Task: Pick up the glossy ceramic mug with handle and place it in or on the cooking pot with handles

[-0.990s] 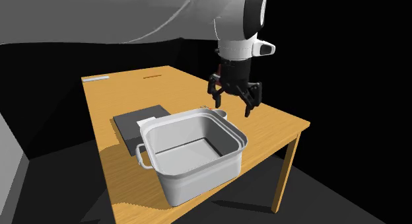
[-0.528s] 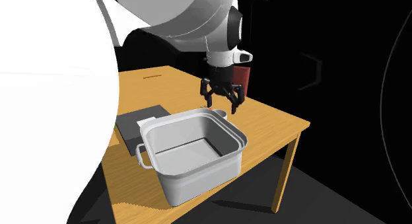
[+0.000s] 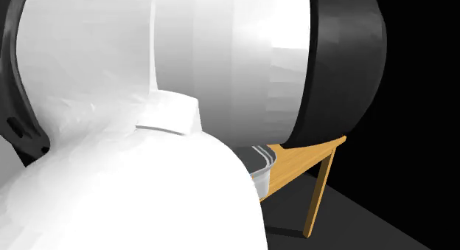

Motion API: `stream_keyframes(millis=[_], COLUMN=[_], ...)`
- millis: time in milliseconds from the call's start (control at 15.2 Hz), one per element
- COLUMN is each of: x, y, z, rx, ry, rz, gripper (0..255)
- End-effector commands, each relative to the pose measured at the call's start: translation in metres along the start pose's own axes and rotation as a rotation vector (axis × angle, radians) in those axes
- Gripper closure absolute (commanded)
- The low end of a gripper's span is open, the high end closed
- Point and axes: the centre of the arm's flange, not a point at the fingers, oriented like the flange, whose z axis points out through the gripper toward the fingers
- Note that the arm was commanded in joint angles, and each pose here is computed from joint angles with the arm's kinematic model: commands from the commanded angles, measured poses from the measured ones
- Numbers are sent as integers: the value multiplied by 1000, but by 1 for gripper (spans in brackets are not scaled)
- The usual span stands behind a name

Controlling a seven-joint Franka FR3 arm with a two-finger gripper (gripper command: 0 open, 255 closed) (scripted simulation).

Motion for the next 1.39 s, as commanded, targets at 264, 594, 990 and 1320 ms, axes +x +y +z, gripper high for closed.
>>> stream_keyframes(millis=[264, 594, 990, 1320], x=[33, 32, 32, 32], y=[-42, -41, -41, -41], z=[33, 59, 68, 68], rx=[-22, -22, -22, -22], ry=[-19, -19, -19, -19], rz=[-3, -3, -3, -3], gripper=[0, 0, 0, 255])
